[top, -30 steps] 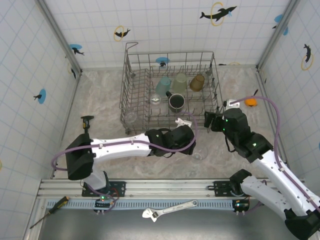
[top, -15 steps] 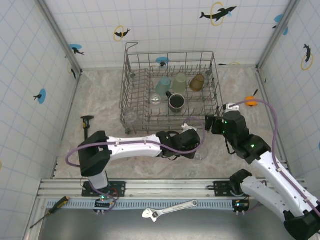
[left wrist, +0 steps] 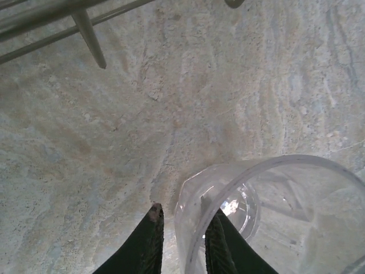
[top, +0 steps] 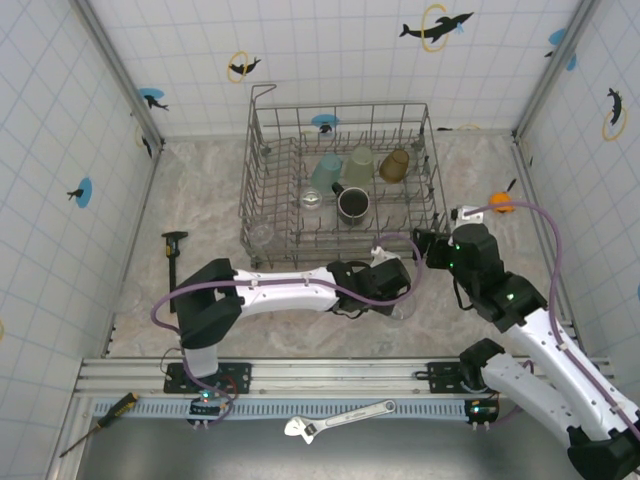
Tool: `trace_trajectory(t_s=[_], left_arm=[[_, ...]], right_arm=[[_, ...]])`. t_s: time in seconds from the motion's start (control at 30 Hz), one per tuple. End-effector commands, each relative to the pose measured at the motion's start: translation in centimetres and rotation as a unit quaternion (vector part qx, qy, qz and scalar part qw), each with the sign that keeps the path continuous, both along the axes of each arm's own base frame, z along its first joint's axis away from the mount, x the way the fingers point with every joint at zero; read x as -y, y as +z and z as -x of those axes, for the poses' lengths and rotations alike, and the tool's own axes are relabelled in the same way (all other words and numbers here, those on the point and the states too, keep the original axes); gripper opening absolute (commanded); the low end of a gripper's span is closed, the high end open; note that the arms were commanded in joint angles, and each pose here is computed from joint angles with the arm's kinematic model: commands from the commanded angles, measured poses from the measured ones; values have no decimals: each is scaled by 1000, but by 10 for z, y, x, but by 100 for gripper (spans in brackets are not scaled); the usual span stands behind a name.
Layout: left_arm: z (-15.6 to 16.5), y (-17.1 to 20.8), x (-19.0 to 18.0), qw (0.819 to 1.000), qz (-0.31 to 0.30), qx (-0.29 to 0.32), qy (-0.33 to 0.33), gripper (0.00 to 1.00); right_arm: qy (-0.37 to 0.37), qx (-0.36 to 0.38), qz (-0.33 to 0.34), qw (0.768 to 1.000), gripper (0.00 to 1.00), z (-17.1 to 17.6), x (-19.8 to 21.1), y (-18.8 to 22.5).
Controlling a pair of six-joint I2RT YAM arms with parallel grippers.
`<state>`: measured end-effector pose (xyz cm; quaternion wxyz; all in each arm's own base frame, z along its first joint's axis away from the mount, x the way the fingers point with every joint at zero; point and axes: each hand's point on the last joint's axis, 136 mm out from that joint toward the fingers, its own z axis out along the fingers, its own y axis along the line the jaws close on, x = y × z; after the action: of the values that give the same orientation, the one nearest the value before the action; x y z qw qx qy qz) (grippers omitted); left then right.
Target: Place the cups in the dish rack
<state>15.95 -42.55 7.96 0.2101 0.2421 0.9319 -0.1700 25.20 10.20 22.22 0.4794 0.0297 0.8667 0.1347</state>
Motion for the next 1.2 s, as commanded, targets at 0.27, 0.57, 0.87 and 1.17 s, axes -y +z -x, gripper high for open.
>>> trace_trajectory(t_s=[0.27, 0.57, 0.87, 1.17], left_arm=[[5, 21, 3, 1000, 14, 5, -14, 0], [1, 82, 12, 996, 79, 31, -15, 0], [-9, 133, 30, 992, 110, 62, -25, 0], [-35, 168, 47, 987, 134, 89, -21, 0]], right_arm=[[-3, 17, -14, 1000, 100, 1, 2, 10], [-6, 24, -10, 1000, 100, 0, 4, 20], [-14, 42, -5, 999, 100, -6, 10, 44], [7, 52, -19, 998, 100, -26, 0, 81]])
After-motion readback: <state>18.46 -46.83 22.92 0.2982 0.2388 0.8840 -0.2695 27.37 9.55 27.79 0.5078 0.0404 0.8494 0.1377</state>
